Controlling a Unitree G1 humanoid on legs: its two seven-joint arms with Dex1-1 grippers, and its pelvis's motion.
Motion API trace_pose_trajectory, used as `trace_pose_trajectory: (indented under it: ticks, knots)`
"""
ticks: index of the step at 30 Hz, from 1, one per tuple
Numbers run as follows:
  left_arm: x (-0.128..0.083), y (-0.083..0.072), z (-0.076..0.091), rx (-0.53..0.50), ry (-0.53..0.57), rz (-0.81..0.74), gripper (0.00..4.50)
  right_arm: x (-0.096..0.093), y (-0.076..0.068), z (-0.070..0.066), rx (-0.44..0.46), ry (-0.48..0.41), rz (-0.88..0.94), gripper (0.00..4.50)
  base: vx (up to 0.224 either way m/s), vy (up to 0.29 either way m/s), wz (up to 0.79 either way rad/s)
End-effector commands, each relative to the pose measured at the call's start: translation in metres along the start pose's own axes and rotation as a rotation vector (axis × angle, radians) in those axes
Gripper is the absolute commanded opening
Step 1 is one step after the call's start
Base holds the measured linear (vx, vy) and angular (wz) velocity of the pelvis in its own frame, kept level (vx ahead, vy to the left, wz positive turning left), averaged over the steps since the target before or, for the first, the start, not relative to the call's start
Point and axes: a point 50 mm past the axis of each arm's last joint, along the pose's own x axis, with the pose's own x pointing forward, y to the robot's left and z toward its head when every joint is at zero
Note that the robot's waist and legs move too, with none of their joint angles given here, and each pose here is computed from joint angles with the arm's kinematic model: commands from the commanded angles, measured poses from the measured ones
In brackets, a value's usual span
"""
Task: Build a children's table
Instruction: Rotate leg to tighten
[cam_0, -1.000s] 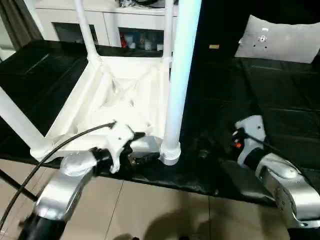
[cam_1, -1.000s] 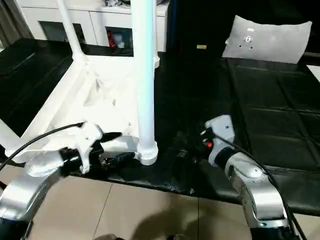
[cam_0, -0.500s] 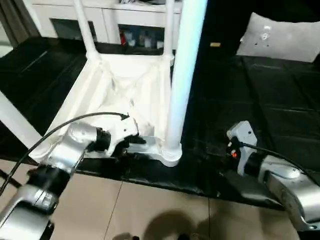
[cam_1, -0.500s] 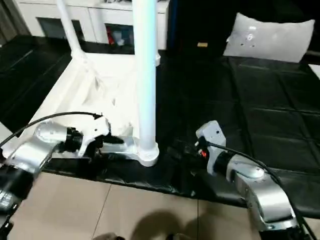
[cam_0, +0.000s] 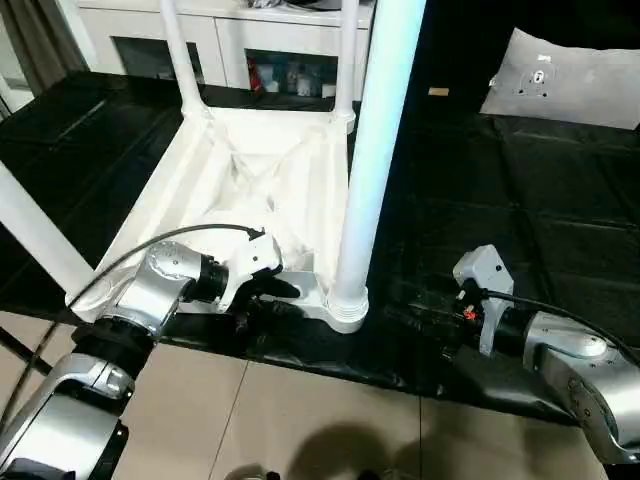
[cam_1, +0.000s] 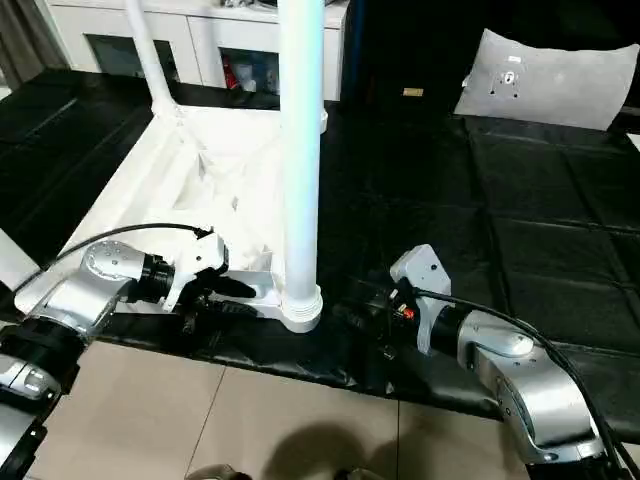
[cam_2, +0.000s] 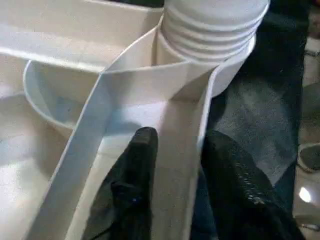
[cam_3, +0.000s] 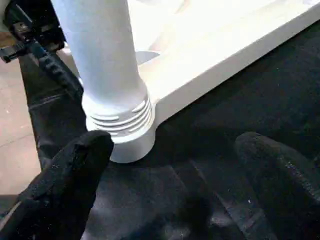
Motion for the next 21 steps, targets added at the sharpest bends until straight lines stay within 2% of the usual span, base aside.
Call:
trace_pose_trajectory:
  ticks: [1,12,14,16,21]
  knots:
    - [-0.001,0.004,0.002,0.033,0.028,0.004,1.33,0.0,0.001,0.004,-0.011,-0.004,0.023,4.5,0.0,0.0,0.0]
    - [0.001,0.004,0.001,0.052,0.048,-0.037,0.45,0.001,0.002,0.007,-0.036,-0.014,0.075,4.5,0.0,0.0,0.0]
    - [0.002,0.003,0.003,0.069,0.033,-0.046,0.27,0.003,0.003,0.01,-0.042,-0.03,0.114,4.5,0.0,0.0,0.0]
    - [0.004,-0.001,0.009,0.095,-0.024,-0.092,0.23,0.009,0.006,0.013,-0.026,-0.085,0.239,4.5,0.0,0.0,0.0]
    - [0.008,-0.012,0.011,0.148,-0.034,-0.178,0.0,0.013,0.005,0.014,-0.038,-0.106,0.348,4.5,0.0,0.0,0.0]
